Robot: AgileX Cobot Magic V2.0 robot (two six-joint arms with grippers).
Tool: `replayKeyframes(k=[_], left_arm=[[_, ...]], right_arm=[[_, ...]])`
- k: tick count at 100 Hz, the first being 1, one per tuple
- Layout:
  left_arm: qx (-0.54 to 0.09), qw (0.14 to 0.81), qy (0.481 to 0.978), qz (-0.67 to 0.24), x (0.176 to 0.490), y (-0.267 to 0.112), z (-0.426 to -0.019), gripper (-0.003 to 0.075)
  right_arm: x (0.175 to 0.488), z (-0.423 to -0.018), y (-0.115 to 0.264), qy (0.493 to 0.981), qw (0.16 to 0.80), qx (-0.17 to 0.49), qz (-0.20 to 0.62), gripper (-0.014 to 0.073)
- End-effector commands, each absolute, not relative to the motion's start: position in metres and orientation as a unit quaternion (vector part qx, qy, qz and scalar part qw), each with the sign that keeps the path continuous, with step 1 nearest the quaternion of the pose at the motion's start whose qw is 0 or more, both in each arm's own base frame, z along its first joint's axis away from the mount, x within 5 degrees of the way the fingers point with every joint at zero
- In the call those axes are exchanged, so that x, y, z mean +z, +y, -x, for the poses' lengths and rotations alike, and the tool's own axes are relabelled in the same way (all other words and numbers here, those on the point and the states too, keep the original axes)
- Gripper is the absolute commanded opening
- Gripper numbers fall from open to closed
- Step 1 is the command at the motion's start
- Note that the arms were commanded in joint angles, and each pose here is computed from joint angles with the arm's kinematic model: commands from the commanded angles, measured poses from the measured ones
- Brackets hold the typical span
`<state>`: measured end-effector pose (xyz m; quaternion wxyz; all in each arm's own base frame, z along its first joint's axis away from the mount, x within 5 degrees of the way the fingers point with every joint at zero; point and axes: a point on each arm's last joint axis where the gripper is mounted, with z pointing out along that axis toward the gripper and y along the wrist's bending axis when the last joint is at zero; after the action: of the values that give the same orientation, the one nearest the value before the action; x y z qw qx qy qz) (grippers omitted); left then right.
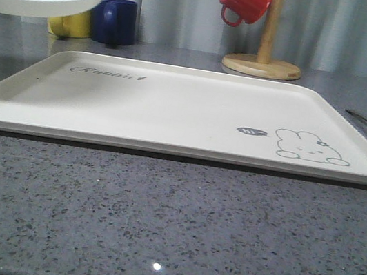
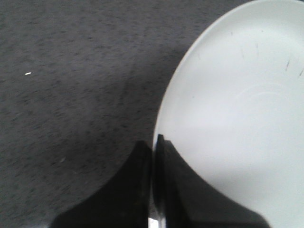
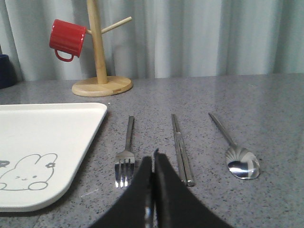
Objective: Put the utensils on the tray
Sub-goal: 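Lift the plate and lower it onto the tray's near-mug end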
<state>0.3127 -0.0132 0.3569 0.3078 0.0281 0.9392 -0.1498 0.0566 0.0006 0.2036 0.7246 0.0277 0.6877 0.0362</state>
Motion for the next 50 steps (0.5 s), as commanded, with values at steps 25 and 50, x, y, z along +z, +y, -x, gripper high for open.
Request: replayKeyframes(k=[25,50], left_arm=[[-0.214,0.297,0.925,-0.104,0.350,-0.088,-0.341,-0.0019],[-0.221,0.246,0.937,-0.108,0.314,-0.104,-0.359,-0.0019]], right_arm=[[0.211,-0.054,0.000,0.650,0.758,0.033,-0.026,-0.0069],[0.211,-0.054,0.000,0.650,0.758,0.033,-0.026,-0.0069]])
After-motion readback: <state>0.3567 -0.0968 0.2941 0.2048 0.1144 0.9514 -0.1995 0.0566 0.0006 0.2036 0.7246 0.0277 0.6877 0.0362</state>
